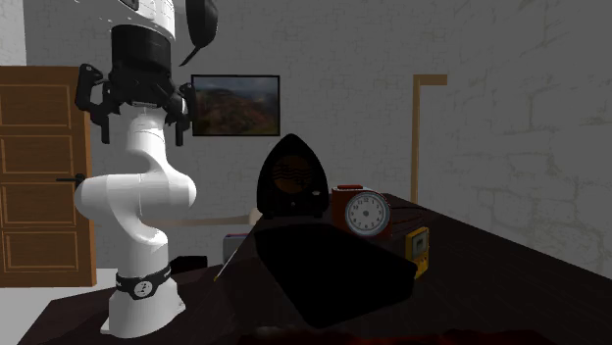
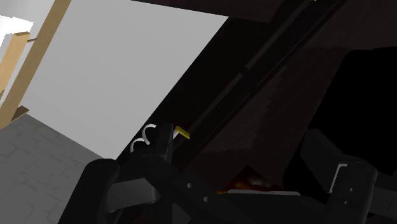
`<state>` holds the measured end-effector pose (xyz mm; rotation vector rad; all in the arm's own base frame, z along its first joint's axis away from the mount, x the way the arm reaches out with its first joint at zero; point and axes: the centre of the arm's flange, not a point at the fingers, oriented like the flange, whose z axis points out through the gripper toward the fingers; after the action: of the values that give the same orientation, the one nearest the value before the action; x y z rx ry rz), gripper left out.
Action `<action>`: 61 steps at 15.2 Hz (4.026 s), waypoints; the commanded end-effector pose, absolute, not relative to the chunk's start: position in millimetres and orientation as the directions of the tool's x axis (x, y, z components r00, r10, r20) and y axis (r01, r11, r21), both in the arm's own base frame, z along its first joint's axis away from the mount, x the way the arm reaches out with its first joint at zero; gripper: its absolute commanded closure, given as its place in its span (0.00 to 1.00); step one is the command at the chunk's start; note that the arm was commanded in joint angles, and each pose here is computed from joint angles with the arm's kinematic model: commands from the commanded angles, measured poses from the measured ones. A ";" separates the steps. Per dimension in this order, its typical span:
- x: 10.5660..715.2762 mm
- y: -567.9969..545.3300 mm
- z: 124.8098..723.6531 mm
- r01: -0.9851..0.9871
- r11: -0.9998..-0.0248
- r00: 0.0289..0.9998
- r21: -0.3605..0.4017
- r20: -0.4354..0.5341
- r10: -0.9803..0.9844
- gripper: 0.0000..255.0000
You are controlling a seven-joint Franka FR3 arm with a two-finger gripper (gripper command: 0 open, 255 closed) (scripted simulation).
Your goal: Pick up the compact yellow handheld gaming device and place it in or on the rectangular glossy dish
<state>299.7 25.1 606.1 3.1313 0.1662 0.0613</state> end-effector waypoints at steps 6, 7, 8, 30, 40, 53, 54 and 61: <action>318.9 84.4 585.6 0.103 -0.995 0.994 0.005 0.041 0.103 0.00; 322.8 96.3 581.5 0.103 -0.995 0.994 0.005 0.041 0.103 0.00; 326.7 108.1 577.4 0.102 -0.995 0.994 0.005 0.042 0.102 0.00; 413.8 369.1 489.5 0.091 -0.996 0.995 -0.004 0.051 0.091 0.00; 451.1 477.6 453.8 0.086 -0.996 0.995 -0.007 0.055 0.086 0.00; 453.2 478.1 413.9 0.086 -0.996 0.995 -0.007 0.055 0.086 0.00; 453.2 478.1 413.9 0.086 -0.996 0.995 -0.007 0.055 0.086 0.00; 453.2 478.1 413.9 0.086 -0.996 0.995 -0.007 0.055 0.086 1.00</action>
<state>452.9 478.5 414.4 3.1477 0.1366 0.0865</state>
